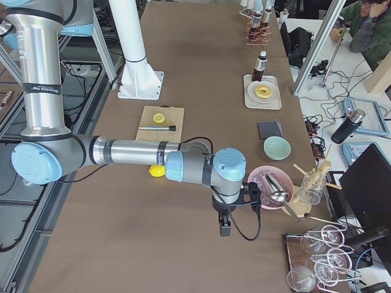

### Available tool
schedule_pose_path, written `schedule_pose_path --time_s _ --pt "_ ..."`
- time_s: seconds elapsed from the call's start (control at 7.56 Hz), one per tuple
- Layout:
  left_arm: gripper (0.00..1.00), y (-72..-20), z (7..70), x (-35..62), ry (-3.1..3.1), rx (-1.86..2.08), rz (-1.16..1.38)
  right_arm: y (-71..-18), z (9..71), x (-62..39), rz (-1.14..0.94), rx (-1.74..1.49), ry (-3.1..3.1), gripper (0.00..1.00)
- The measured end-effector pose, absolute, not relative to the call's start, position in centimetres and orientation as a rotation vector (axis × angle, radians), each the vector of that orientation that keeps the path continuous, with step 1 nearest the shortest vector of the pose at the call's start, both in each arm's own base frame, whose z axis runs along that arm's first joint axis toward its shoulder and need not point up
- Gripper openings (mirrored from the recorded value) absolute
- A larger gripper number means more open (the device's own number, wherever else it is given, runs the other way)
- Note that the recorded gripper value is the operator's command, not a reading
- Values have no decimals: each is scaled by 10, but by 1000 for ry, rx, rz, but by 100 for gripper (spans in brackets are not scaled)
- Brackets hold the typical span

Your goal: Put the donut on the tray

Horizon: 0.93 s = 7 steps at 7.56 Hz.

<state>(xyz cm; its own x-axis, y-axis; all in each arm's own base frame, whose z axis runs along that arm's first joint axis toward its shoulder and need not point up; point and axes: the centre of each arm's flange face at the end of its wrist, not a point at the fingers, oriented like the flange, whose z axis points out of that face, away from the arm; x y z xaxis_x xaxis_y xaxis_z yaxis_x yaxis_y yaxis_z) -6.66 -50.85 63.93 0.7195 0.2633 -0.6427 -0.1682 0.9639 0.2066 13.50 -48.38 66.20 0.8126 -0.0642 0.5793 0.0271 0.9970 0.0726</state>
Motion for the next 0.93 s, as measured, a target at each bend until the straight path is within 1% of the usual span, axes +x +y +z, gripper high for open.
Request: schedule_pose_path --time_s 0.93 --pt "99 -501 649 -70 752 118 220 -473 678 133 -71 41 -520 100"
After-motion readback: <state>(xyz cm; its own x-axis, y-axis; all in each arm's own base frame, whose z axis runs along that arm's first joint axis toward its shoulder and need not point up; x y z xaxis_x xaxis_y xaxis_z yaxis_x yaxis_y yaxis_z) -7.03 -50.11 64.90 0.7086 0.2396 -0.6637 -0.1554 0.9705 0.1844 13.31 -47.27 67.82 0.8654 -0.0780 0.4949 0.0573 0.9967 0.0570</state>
